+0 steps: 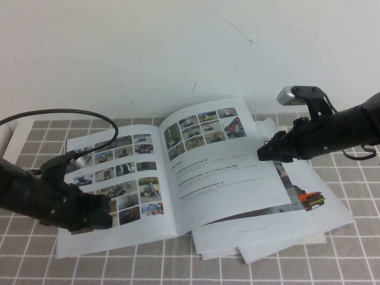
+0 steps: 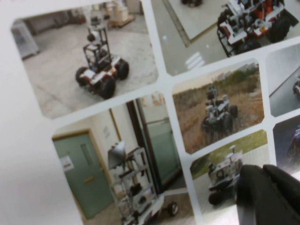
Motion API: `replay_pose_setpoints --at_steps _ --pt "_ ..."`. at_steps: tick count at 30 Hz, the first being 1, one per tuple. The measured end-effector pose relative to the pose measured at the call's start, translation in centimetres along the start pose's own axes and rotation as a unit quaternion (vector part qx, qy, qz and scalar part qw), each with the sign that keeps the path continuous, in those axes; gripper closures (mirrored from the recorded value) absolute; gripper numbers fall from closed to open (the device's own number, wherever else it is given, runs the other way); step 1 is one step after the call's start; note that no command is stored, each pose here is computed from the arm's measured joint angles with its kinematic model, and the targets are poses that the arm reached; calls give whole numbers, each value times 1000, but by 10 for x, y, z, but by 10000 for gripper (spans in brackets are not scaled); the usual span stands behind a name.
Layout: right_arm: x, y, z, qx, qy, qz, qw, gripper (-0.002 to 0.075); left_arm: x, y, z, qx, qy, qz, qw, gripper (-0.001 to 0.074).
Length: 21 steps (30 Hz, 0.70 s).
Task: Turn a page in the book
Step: Open the closed book
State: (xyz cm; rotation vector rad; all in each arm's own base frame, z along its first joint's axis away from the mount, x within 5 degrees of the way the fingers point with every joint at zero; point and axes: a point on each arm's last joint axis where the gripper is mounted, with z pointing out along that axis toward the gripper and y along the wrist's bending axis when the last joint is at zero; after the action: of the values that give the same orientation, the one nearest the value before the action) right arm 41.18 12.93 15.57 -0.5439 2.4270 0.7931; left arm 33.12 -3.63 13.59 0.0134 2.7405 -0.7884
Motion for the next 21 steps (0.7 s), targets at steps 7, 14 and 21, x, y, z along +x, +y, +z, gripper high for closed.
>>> replay_pose_setpoints --at_steps 7,14,21 --pt "0 0 0 0 0 0 1000 457 0 0 0 0 0 0 1000 738" --pt "0 -1 0 2 -1 -1 1000 457 0 0 0 0 0 0 1000 738" --pt "10 -8 14 -6 16 18 1000 457 0 0 0 0 0 0 1000 738"
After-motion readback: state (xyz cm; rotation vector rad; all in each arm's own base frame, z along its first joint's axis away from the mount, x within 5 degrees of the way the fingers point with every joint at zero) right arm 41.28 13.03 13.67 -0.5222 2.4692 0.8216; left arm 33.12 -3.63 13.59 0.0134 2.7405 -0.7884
